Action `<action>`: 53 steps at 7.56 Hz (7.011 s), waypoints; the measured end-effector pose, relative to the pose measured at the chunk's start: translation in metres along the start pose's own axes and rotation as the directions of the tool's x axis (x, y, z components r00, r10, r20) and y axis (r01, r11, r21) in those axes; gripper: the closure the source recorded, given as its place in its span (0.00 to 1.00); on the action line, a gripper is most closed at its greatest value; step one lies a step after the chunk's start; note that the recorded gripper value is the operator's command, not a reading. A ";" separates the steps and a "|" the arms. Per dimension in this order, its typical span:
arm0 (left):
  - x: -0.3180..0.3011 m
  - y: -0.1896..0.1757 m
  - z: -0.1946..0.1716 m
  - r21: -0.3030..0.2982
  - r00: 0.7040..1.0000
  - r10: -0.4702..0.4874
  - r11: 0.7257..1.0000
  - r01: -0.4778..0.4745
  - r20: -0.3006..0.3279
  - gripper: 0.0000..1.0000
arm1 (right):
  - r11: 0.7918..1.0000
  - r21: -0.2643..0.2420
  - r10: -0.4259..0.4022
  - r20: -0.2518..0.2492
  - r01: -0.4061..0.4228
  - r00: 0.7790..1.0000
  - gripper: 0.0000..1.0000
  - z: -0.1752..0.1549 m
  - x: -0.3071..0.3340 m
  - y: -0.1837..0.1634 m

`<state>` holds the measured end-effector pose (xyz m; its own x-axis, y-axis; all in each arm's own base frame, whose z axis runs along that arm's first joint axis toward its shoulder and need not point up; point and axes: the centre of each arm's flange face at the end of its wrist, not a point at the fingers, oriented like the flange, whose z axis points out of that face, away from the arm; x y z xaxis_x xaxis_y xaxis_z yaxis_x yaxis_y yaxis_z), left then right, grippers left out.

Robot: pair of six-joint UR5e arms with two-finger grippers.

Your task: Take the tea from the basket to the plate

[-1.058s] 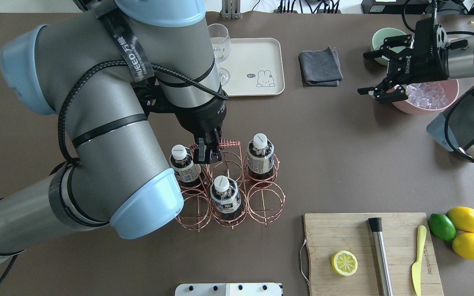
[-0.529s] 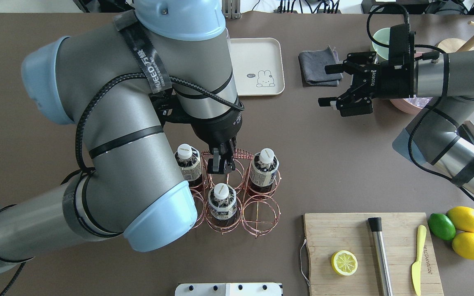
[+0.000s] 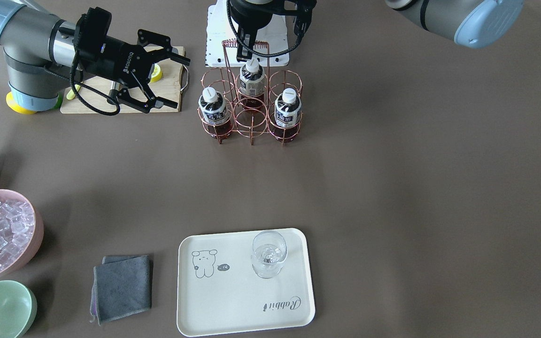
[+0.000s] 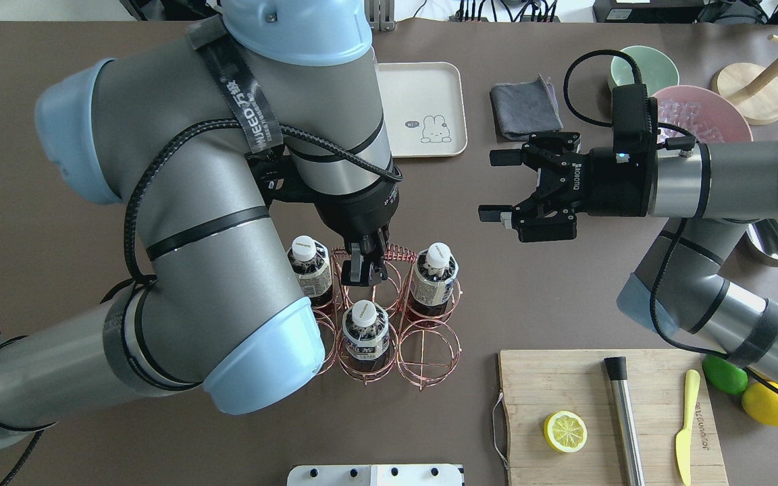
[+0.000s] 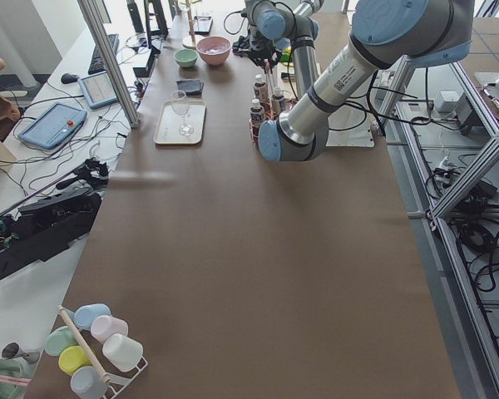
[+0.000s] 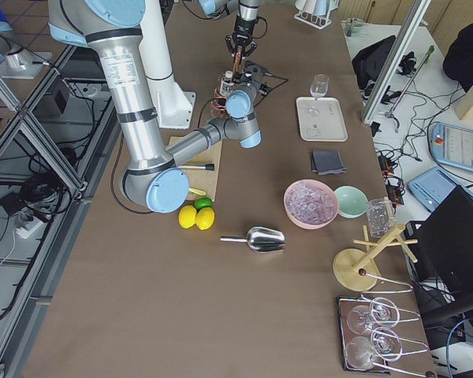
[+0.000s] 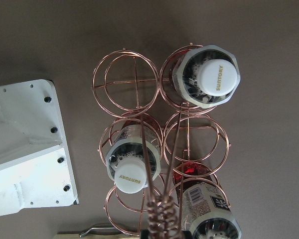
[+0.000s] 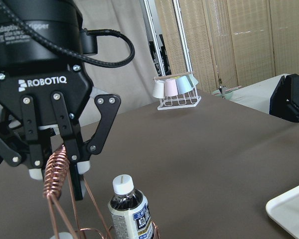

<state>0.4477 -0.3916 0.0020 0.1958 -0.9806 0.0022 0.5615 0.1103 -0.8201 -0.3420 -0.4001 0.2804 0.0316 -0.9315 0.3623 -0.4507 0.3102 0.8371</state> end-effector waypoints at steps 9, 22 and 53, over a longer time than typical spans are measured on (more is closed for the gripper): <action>0.002 -0.002 0.003 0.008 1.000 -0.006 1.000 0.006 0.006 1.00 | 0.983 -0.056 -0.173 0.007 0.173 0.985 0.09 0.048 -0.043 0.081; 0.003 -0.002 0.004 0.011 1.000 -0.010 1.000 0.009 0.009 1.00 | 0.988 -0.060 -0.141 -0.039 0.139 0.989 1.00 0.054 -0.022 0.053; 0.177 -0.426 -0.159 0.351 0.998 -0.060 0.935 0.052 0.012 1.00 | 0.995 0.019 -0.066 -0.614 0.098 0.787 0.00 0.119 0.195 -0.017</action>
<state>0.1158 -0.6380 0.2608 0.1719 -0.9834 0.0583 0.8171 0.1093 -0.5660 -0.4341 -0.6095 0.2875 0.6018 -0.6369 0.4818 -0.4627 0.2137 0.8604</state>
